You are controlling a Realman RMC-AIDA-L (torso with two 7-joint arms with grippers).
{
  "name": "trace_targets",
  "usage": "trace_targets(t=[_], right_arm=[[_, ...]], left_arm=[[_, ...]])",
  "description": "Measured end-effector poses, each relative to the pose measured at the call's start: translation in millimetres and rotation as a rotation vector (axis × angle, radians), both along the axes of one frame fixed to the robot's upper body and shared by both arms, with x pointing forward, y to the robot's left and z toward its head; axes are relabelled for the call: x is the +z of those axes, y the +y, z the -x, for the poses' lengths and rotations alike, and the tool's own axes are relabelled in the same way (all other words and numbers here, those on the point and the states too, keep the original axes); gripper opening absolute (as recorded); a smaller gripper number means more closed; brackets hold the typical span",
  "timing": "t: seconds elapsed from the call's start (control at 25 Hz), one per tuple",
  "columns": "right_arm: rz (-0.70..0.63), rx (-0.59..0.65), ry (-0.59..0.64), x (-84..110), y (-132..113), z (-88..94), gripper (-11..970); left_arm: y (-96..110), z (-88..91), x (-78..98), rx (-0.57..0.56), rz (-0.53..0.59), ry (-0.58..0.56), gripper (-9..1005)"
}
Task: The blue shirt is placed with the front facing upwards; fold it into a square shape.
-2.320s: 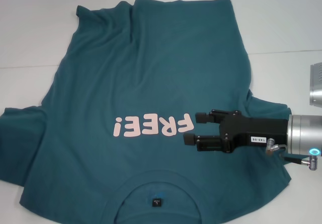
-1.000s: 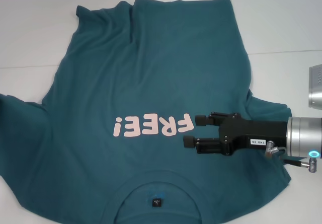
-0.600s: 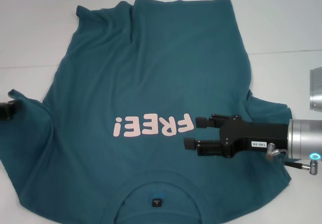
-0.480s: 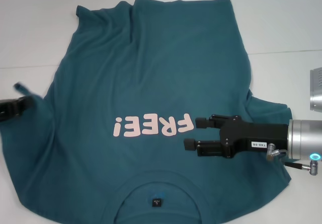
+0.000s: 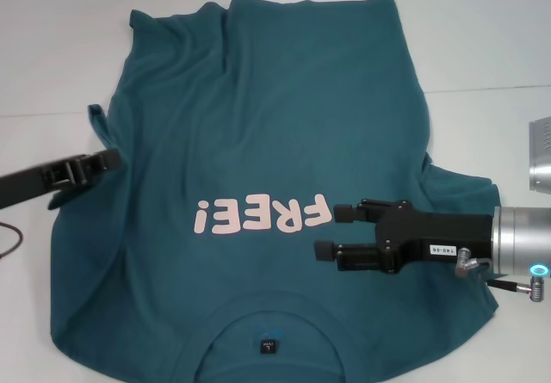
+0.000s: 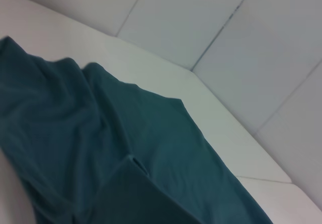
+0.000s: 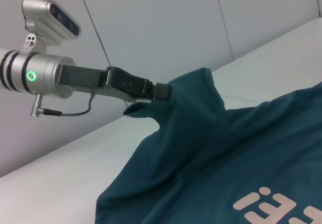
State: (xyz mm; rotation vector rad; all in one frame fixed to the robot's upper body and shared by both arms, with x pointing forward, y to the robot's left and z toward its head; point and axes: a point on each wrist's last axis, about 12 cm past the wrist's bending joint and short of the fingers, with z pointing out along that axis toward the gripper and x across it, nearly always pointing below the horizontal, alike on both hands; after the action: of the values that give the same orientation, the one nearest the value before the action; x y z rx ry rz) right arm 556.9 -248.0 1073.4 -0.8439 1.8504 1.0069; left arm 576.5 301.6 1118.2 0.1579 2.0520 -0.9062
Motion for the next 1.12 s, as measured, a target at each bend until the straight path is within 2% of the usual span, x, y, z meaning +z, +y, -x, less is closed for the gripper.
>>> trace_targets(t=[0.16, 0.48, 0.6, 0.84, 1.12], right_arm=[[-0.001, 0.003, 0.007, -1.3, 0.8, 1.0, 869], [-0.002, 0.005, 0.012, -2.3, 1.5, 1.8, 868], [-0.002, 0.006, 0.010, -1.8, 1.7, 1.3, 868], [0.000, 0.004, 0.005, -0.8, 1.9, -0.2, 869], [-0.001, 0.004, 0.006, 2.0, 1.5, -2.4, 868]], left_arm=[[-5.7, 0.0, -3.6, -0.022, 0.014, -0.005, 14], [-14.9, 2.9, -12.0, -0.055, 0.038, 0.021, 100], [-12.3, 4.8, -13.5, -0.046, 0.037, 0.024, 132], [2.5, 13.0, -18.2, -0.008, 0.015, 0.018, 348], [14.0, 24.9, -26.9, 0.009, -0.022, 0.026, 658]])
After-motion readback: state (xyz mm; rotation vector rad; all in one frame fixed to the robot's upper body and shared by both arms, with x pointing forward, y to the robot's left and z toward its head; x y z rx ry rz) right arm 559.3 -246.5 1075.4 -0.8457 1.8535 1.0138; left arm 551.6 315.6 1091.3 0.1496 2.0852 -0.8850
